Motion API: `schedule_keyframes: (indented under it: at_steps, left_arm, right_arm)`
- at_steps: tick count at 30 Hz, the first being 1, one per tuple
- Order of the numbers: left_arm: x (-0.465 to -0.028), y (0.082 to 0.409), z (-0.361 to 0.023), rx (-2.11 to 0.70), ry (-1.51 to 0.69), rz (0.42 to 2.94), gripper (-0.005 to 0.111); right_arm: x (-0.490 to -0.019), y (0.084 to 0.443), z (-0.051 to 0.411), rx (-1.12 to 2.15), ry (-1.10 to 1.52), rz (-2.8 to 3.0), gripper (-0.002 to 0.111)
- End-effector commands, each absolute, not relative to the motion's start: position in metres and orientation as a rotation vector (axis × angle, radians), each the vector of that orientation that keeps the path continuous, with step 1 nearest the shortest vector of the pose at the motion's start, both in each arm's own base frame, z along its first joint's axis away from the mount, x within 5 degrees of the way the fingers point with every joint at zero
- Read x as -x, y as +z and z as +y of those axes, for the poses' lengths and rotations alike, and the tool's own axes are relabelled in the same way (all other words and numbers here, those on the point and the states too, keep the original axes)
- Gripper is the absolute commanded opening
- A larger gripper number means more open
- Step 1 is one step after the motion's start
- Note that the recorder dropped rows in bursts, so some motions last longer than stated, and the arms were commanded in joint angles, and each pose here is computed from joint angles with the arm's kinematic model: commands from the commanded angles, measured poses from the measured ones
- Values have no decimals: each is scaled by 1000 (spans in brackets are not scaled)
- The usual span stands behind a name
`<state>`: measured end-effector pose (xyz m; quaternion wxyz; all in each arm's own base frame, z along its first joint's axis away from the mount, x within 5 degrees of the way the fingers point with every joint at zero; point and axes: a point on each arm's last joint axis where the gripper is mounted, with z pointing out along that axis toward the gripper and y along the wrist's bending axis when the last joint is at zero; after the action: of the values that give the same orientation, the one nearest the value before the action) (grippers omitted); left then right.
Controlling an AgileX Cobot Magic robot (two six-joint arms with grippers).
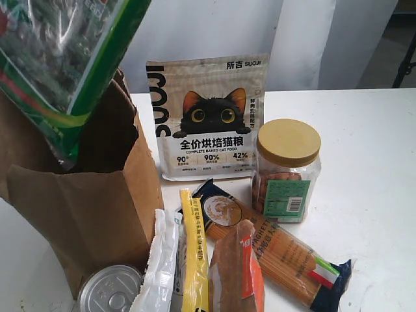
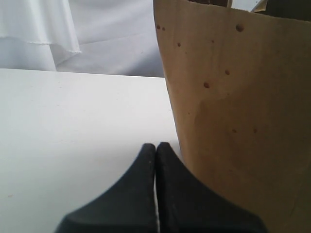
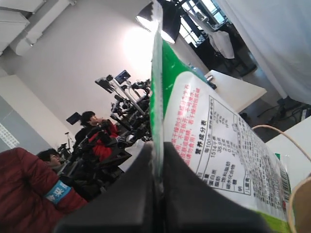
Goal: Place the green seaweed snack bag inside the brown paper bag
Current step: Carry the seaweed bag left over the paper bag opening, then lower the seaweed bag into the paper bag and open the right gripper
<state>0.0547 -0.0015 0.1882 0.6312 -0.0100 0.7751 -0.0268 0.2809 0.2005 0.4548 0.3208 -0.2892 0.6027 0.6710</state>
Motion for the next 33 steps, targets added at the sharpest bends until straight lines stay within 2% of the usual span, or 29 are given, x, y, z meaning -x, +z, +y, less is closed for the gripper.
schedule_keyframes:
  at_steps: [1, 10, 14, 22, 33]
  left_arm:
    - [-55, 188, -2, 20, -67, 1765, 1]
    - [-55, 188, -2, 20, -67, 1765, 1]
    - [-55, 188, -2, 20, -67, 1765, 1]
    - [-55, 188, -2, 20, -67, 1765, 1]
    - [-55, 188, -2, 20, -67, 1765, 1]
  right_arm:
    - [-292, 450, 206, 783, 1703, 1600, 0]
    - [-303, 431, 214, 864, 1546, 1760, 0]
    - [-296, 411, 232, 977, 1362, 1925, 0]
    - [-301, 369, 268, 1042, 1292, 2058, 0]
    - [-305, 365, 268, 1022, 1261, 2082, 0]
